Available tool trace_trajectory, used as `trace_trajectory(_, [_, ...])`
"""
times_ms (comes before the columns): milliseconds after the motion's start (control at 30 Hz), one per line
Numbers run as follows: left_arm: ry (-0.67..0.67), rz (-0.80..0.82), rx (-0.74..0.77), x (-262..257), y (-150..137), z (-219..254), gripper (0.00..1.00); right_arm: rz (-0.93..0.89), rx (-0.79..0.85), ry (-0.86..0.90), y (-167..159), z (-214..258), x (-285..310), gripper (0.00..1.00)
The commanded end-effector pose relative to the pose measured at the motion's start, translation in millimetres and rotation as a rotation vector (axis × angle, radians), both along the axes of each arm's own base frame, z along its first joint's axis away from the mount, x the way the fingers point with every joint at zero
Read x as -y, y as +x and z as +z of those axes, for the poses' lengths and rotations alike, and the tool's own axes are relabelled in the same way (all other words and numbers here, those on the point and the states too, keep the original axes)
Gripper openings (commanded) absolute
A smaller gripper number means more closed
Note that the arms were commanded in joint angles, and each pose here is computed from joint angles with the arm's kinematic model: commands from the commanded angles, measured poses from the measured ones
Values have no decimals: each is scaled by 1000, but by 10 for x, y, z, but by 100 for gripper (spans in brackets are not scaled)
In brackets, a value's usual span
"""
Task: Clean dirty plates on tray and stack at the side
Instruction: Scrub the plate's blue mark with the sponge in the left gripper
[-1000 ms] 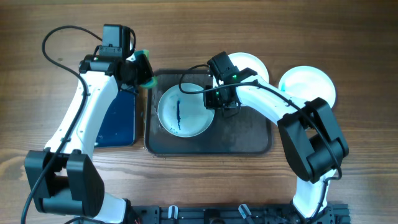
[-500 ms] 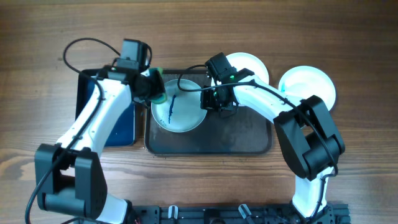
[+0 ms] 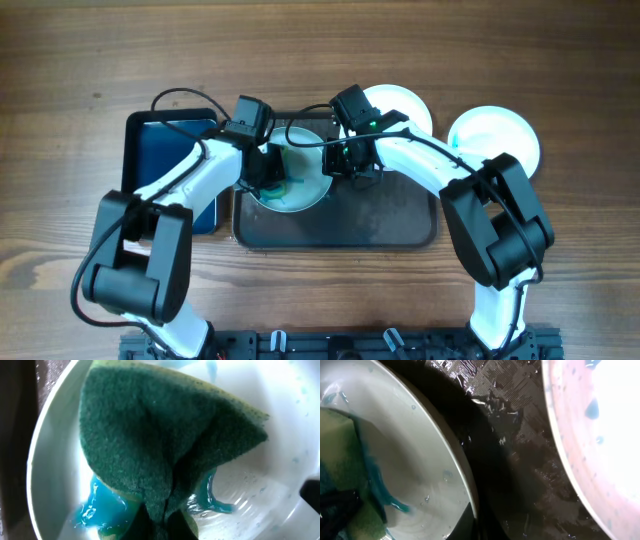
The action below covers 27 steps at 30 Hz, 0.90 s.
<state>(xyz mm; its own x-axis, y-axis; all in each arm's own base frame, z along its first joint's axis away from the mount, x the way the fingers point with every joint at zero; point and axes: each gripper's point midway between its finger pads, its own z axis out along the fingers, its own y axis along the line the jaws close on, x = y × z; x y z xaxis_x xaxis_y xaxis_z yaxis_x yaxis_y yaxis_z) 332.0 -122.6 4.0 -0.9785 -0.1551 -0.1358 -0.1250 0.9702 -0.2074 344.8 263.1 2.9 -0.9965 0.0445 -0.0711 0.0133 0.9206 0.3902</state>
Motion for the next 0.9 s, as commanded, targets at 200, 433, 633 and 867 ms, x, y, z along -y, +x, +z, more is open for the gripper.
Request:
trace_trajectory(200, [-299, -498, 34, 591, -161, -144, 4, -20, -16, -4, 22, -63, -15, 4])
trace_trajectory(433, [-115, -310, 164, 397, 463, 26, 4, -20, -16, -4, 21, -63, -14, 4])
trace_trajectory(633, [323, 11, 172, -442, 609, -10, 4, -20, -16, -4, 20, -63, -16, 4])
trace_trajectory(867, [29, -104, -127, 29, -79, -127, 4, -21, -14, -3, 31, -62, -11, 4])
